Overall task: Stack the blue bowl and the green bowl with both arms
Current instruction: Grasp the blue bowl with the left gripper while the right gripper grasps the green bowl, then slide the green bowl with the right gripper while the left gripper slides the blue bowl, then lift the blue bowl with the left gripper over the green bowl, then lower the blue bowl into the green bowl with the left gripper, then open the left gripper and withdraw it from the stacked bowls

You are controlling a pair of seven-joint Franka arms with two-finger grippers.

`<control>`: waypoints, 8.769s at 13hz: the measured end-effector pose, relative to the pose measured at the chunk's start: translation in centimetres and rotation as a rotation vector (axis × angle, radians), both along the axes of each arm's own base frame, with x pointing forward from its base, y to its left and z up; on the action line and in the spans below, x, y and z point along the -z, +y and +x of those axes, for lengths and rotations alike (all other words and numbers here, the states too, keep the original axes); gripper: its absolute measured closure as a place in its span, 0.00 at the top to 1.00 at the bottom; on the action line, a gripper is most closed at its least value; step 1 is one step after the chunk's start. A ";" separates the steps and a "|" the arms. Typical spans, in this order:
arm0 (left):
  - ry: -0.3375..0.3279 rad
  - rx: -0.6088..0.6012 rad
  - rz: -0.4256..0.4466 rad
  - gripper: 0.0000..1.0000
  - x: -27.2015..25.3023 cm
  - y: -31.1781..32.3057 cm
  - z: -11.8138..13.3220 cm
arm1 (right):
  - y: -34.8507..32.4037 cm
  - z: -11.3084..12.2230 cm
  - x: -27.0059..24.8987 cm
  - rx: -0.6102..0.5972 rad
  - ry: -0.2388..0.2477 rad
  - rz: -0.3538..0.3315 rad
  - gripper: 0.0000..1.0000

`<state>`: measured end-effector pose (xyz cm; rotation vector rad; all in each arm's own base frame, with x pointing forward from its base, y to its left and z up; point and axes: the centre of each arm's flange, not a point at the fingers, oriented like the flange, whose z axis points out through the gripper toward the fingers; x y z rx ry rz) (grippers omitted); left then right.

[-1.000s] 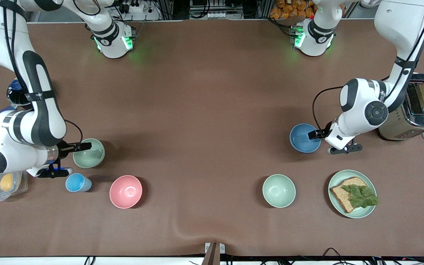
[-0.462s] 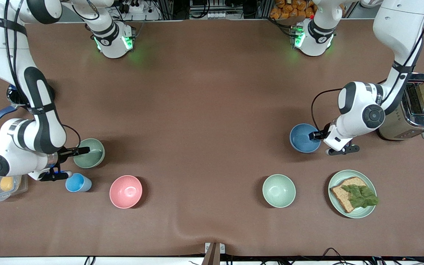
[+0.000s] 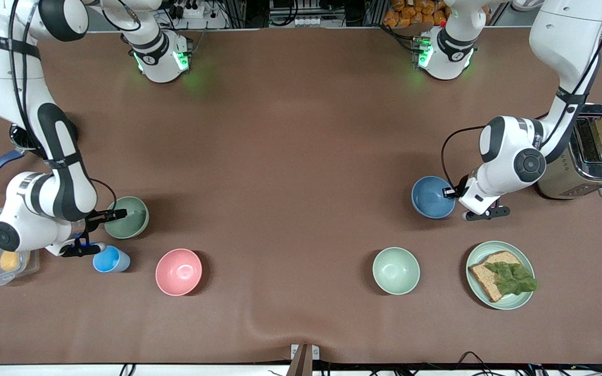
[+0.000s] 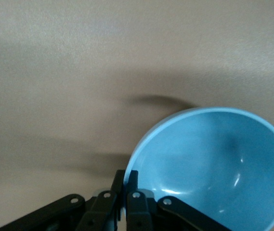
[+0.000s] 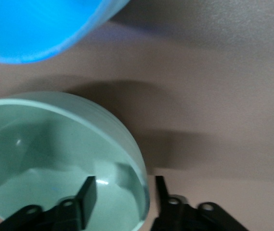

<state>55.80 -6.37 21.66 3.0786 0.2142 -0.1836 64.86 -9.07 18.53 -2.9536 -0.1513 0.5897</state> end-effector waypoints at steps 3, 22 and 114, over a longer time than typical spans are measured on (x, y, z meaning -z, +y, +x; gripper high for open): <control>-0.012 -0.002 -0.001 0.05 -0.4 0.0 0.4 | 0.0 0.0 0.0 -0.015 -0.001 0.010 0.16; -0.124 0.072 0.017 0.05 -21.9 -5.8 4.7 | 33.9 -2.0 -4.3 0.523 0.076 0.083 0.05; -0.082 -0.418 -0.116 0.90 -5.0 -44.7 -1.6 | 42.2 -5.4 -1.0 1.296 -0.043 -0.129 1.00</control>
